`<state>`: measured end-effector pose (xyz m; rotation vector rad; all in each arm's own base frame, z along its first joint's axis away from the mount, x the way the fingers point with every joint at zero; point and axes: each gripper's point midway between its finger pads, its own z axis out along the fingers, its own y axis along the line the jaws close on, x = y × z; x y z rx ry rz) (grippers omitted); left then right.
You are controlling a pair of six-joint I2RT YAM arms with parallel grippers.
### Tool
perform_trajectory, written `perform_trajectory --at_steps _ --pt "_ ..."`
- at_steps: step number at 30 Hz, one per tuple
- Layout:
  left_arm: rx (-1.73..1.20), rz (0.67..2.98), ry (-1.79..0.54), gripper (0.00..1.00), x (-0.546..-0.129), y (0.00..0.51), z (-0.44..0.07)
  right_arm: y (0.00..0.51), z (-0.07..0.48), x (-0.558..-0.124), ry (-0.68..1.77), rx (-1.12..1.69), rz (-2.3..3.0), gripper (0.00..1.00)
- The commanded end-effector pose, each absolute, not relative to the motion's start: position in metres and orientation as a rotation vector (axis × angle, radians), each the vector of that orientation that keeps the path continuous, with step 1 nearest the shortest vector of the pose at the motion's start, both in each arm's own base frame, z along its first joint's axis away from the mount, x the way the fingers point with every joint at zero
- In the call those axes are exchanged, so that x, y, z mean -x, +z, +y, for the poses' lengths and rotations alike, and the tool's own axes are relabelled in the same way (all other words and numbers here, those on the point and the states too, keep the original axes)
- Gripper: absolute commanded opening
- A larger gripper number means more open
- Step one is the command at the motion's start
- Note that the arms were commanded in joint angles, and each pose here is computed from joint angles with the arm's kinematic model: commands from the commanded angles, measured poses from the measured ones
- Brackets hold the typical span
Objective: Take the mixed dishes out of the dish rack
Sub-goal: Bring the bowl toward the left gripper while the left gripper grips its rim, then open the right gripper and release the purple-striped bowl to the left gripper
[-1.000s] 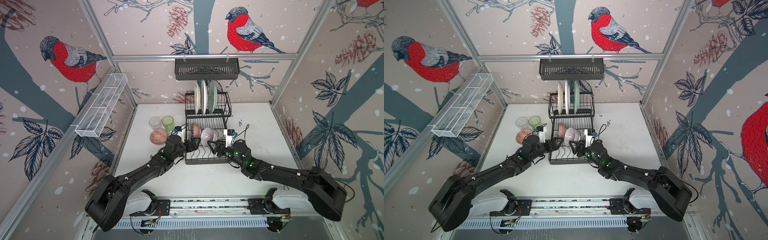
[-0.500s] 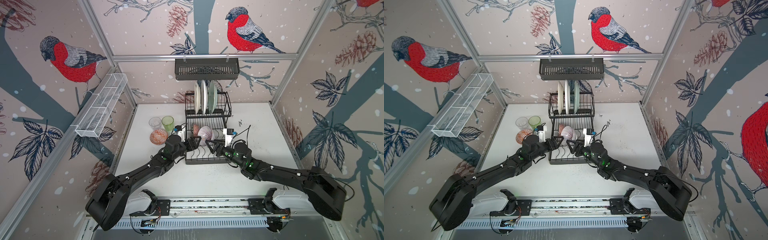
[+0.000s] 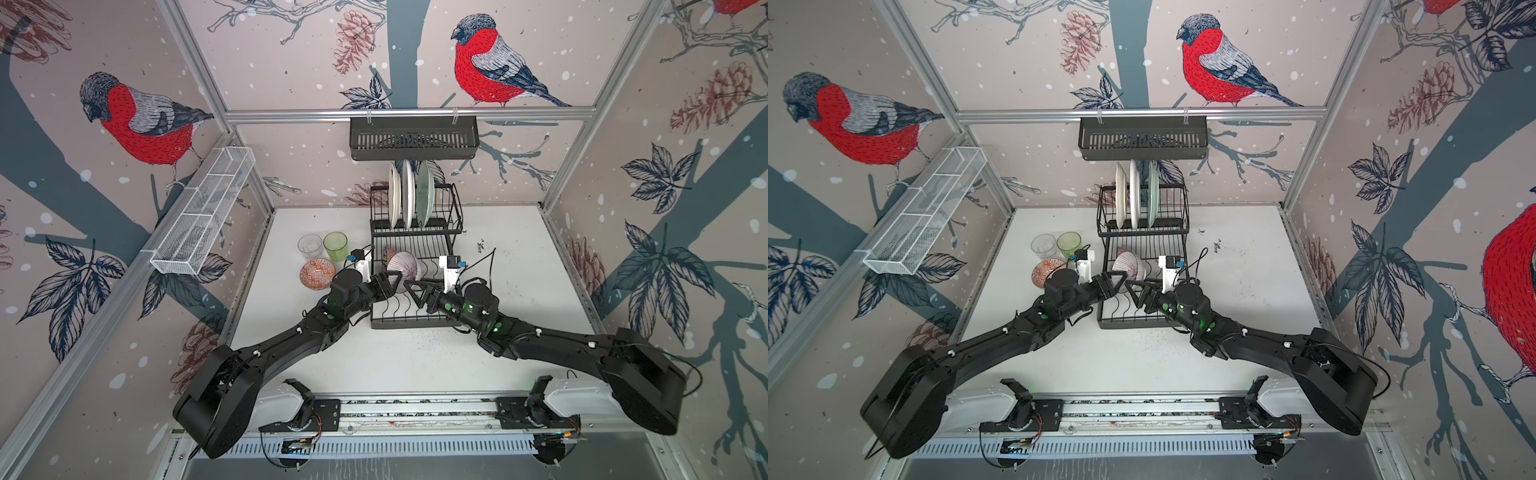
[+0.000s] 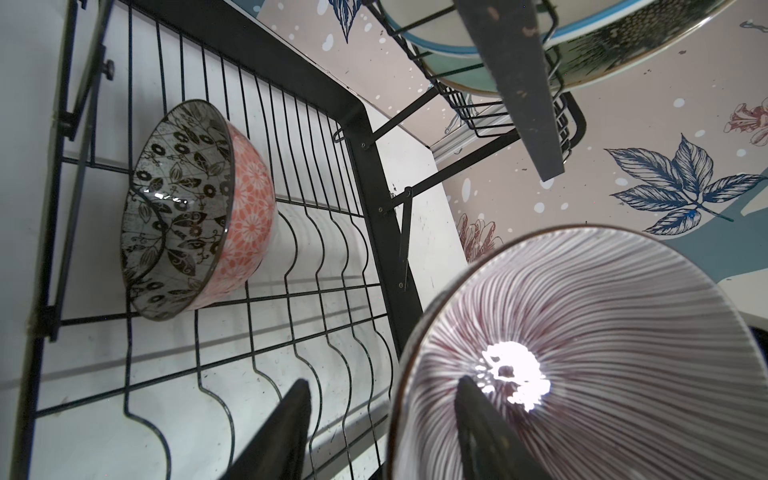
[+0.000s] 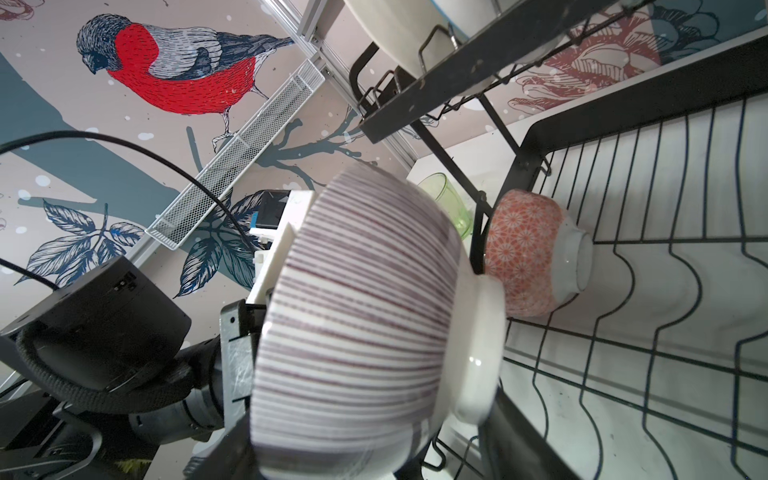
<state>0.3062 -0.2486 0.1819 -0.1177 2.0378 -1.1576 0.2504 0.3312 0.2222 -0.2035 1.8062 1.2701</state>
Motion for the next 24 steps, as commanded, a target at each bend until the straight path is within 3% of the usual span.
perform_trajectory --at_steps 1,12,20,24 --pt "0.099 1.987 -1.181 0.52 -0.309 0.195 -0.252 0.246 0.340 -0.248 1.331 0.242 1.706 0.49" --pt "0.097 1.990 -1.164 0.29 -0.308 0.195 -0.249 0.242 0.349 -0.246 1.339 0.278 1.717 0.51" --pt "0.102 2.005 -1.152 0.11 -0.308 0.192 -0.248 0.239 0.350 -0.247 1.317 0.292 1.730 0.71" --pt "0.108 2.014 -1.137 0.07 -0.307 0.189 -0.246 0.238 0.351 -0.247 1.312 0.296 1.733 0.81"
